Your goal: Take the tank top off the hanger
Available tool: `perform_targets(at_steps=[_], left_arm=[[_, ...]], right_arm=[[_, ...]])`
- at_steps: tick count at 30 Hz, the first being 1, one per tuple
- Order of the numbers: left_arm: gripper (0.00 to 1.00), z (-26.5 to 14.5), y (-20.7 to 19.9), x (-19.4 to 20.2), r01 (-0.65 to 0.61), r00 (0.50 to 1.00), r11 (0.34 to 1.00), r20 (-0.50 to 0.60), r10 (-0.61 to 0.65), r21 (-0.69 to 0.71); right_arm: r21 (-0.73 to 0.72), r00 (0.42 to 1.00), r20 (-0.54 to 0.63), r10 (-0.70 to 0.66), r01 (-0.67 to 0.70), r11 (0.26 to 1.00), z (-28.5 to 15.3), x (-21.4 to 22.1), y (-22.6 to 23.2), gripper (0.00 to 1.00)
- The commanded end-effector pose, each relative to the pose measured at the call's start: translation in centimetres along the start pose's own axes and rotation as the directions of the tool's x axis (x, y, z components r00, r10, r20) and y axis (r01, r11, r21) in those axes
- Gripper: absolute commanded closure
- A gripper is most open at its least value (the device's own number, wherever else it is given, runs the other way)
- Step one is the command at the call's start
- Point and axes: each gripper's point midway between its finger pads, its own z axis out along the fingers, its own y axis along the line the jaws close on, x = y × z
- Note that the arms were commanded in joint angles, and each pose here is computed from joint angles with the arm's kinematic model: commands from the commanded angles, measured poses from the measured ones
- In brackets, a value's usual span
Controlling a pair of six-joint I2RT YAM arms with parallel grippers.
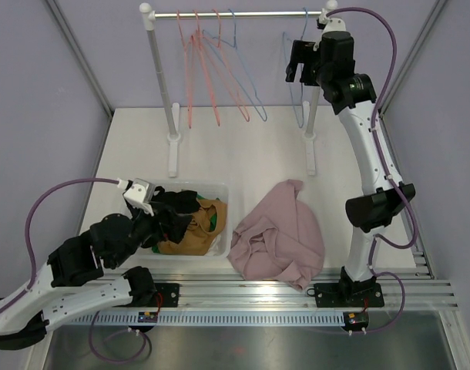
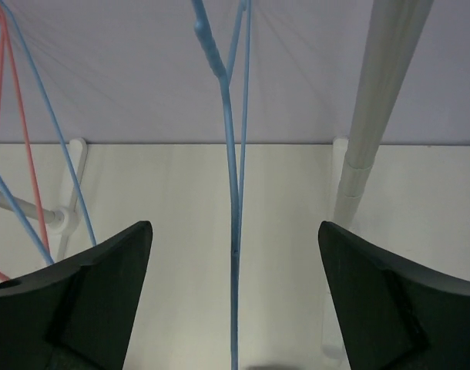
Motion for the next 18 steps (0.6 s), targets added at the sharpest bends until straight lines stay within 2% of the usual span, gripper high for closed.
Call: perform_targets(at_steps=[1,3,5,9,11,12,13,14,15,17,18], left_arm=[[0.01,1.3,-1.8,-2.5,0.037,0.998,0.999,0.041,-0.037,0.016],[0.01,2.8,-3.3,-2.2,0.023,1.0,0.999,-0.003,-0.023,0.03],[0.01,3.9,-5.3,-3.3,0.031,0.999,0.996,0.009,-0.032,0.083],[0.01,7.3,-9.7,-2.8,-0.024,0.997,0.981,-0.061,0.036,0.192],[0.01,9.5,-12.4,-1.7,-0.049,0.99,0.965,-0.119,0.082,0.259],[0.01,10.1,-13.4,-1.3,-0.068,0.985,0.955,-0.134,0.111,0.29],[0.01,11.9,-14.1,0.4,-0.086,0.972,0.956,-0.185,0.142,0.281],[0.01,12.6,-14.8,0.0,-0.092,0.971,0.954,-0.186,0.148,0.284],[0.01,13.4,-15.3,0.8,-0.103,0.964,0.952,-0.208,0.167,0.288],[0.01,15.8,-16.3,3.3,-0.12,0.94,0.948,-0.274,0.204,0.293],[0.01,16.4,-17.0,3.3,-0.118,0.937,0.946,-0.281,0.206,0.303]], right_arm=[[-0.028,0.993,0.116,0.01,-0.006,1.0,-5.6,-4.8,0.2,0.02],[-0.035,0.989,0.147,0.011,-0.006,0.999,-8.3,-6.0,0.1,0.0],[-0.028,0.99,0.141,0.004,0.0,1.0,-9.8,-5.7,-0.2,0.01],[-0.044,0.99,0.139,0.001,0.005,0.999,-14.8,-4.7,-0.8,0.0],[-0.05,0.993,0.121,0.01,-0.004,0.999,-17.8,-3.1,-1.3,0.01],[-0.076,0.986,0.165,0.029,-0.017,0.997,-21.1,-3.6,-1.4,0.0],[-0.077,0.993,0.107,0.041,-0.033,0.996,-20.8,-0.7,-1.7,0.01],[-0.101,0.991,0.122,0.055,-0.043,0.994,-21.8,-0.3,-1.5,0.0],[-0.14,0.984,0.166,0.07,-0.047,0.989,-24.8,-0.4,-1.4,0.0],[-0.14,0.989,0.123,0.088,-0.071,0.988,-25.3,2.6,-2.0,0.01],[-0.149,0.988,0.122,0.09,-0.071,0.986,-26.2,3.2,-2.0,0.01]])
